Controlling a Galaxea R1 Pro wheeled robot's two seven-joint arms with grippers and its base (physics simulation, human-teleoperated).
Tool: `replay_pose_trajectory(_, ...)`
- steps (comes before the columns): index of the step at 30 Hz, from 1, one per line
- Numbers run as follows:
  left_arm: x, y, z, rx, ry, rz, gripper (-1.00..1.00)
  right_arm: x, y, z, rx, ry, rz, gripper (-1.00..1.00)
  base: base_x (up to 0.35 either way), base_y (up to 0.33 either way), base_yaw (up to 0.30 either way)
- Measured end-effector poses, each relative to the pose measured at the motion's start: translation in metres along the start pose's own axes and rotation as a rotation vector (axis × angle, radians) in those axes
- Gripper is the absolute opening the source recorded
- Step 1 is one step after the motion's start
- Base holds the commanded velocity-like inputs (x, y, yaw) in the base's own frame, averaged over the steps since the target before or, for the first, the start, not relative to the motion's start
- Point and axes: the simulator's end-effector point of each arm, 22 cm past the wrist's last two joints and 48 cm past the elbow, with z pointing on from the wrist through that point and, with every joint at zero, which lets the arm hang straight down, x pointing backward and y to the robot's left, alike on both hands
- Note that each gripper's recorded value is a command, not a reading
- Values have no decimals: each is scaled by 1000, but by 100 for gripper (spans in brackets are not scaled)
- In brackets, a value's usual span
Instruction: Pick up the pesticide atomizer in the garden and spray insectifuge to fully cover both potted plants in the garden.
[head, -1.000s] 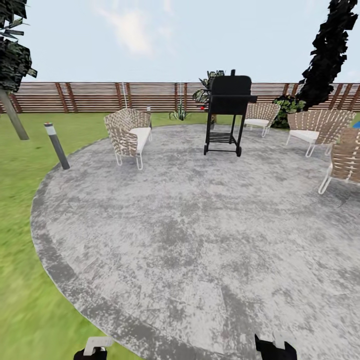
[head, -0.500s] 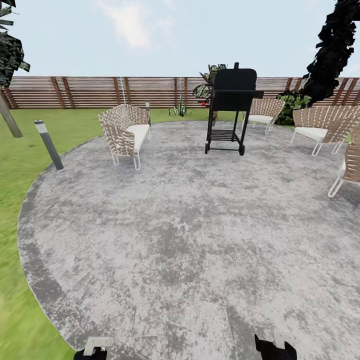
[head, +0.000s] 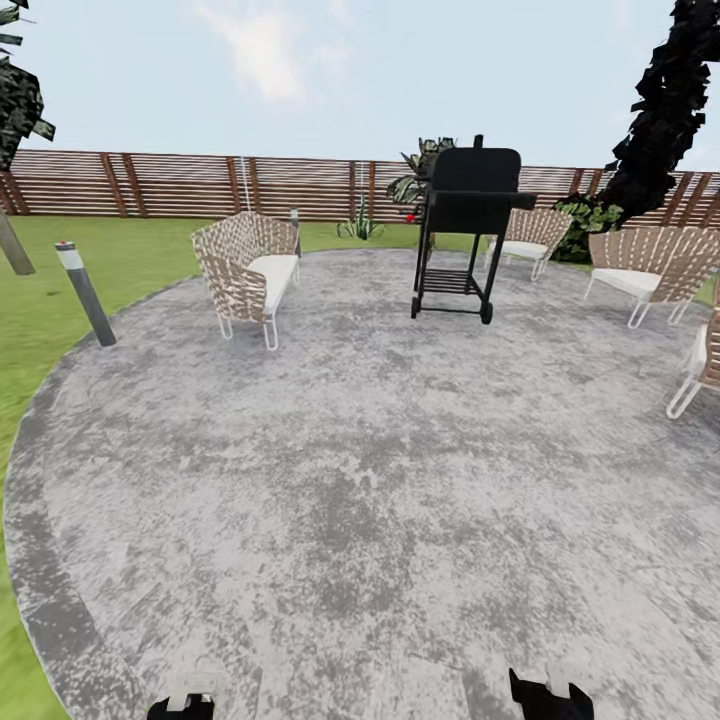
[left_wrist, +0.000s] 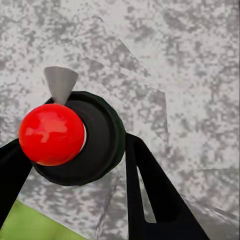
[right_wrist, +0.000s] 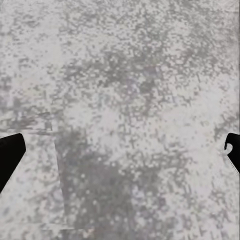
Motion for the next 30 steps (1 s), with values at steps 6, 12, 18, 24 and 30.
replay_pose_trajectory(6,0,0,0,0,0,0,-100,0,0,0,0,0,0,100,336,0,0)
replay_pose_trajectory(12,0,0,0,0,0,0,-100,0,0,0,0,0,0,100,337,0,0)
replay_pose_trajectory(18,0,0,0,0,0,0,-100,0,0,0,0,0,0,100,336,0,0)
replay_pose_trajectory(24,0,0,0,0,0,0,-100,0,0,0,0,0,0,100,336,0,0)
replay_pose_trajectory(30,0,0,0,0,0,0,-100,0,0,0,0,0,0,100,337,0,0)
